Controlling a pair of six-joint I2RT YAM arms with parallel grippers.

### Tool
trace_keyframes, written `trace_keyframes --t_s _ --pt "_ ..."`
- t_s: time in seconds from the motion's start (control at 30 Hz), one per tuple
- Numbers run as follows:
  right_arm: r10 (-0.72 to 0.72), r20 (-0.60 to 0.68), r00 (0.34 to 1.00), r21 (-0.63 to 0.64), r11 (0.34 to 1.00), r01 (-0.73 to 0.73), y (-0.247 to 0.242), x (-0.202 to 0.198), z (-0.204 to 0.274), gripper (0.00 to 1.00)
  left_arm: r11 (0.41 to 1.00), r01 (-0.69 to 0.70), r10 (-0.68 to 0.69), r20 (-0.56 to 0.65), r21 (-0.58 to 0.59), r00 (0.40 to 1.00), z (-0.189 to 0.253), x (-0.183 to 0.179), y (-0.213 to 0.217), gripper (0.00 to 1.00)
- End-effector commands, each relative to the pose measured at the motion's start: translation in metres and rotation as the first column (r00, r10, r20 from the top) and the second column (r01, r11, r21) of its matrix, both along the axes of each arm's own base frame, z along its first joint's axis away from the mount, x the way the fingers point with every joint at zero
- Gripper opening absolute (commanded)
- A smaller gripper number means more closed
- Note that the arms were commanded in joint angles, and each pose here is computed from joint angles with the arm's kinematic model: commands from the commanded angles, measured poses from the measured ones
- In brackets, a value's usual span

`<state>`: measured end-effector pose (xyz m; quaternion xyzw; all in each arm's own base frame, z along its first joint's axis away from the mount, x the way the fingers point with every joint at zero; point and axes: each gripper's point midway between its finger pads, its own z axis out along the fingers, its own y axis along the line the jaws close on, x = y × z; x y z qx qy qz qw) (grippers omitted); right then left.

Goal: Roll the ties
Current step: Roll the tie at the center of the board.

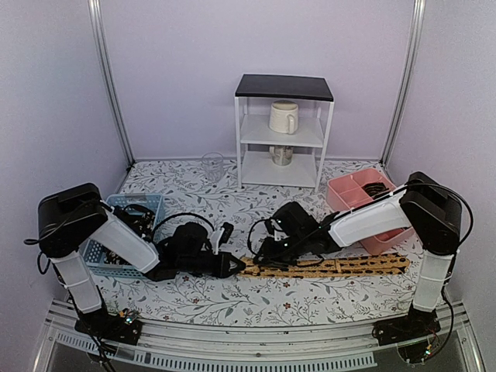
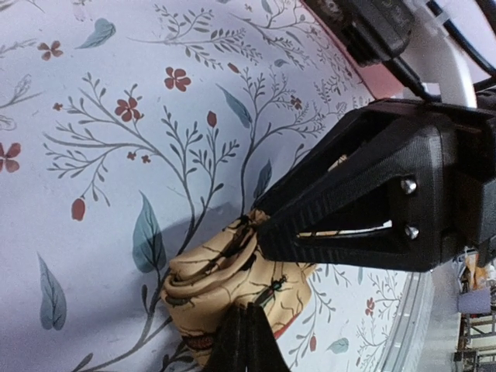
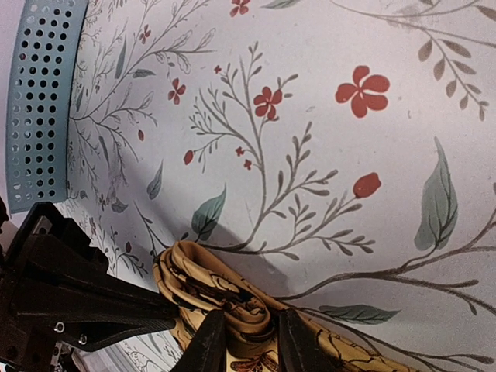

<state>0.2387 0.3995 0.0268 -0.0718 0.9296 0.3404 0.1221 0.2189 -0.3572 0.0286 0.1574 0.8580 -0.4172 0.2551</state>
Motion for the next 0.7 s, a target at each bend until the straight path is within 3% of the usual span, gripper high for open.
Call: trace_keyframes --t_s 0.0,0.27,0.57,0.67 --pt "-0.016 0.032 0.999 -0.050 0.999 0.018 -0.008 0.001 0.010 0.28 0.998 -0.029 0.031 -0.040 0.057 0.999 -0.020 -0.003 0.013 0.00" --pt "-0.030 0.005 1.000 -0.038 0.999 0.031 -0.010 -0.011 0.020 0.32 0.998 -0.042 0.044 -0.043 0.054 0.998 -0.020 -0.001 0.012 0.00" --pt "-0.009 -0.042 0.999 -0.026 1.000 0.008 -0.003 -0.018 0.005 0.29 0.997 -0.055 0.058 -0.051 0.055 0.997 -0.021 0.001 0.012 0.00" --pt "-0.011 -0.050 0.999 -0.051 0.999 0.009 -0.006 -0.019 -0.004 0.23 0.997 -0.060 0.063 -0.055 0.049 0.997 -0.019 0.001 0.011 0.00"
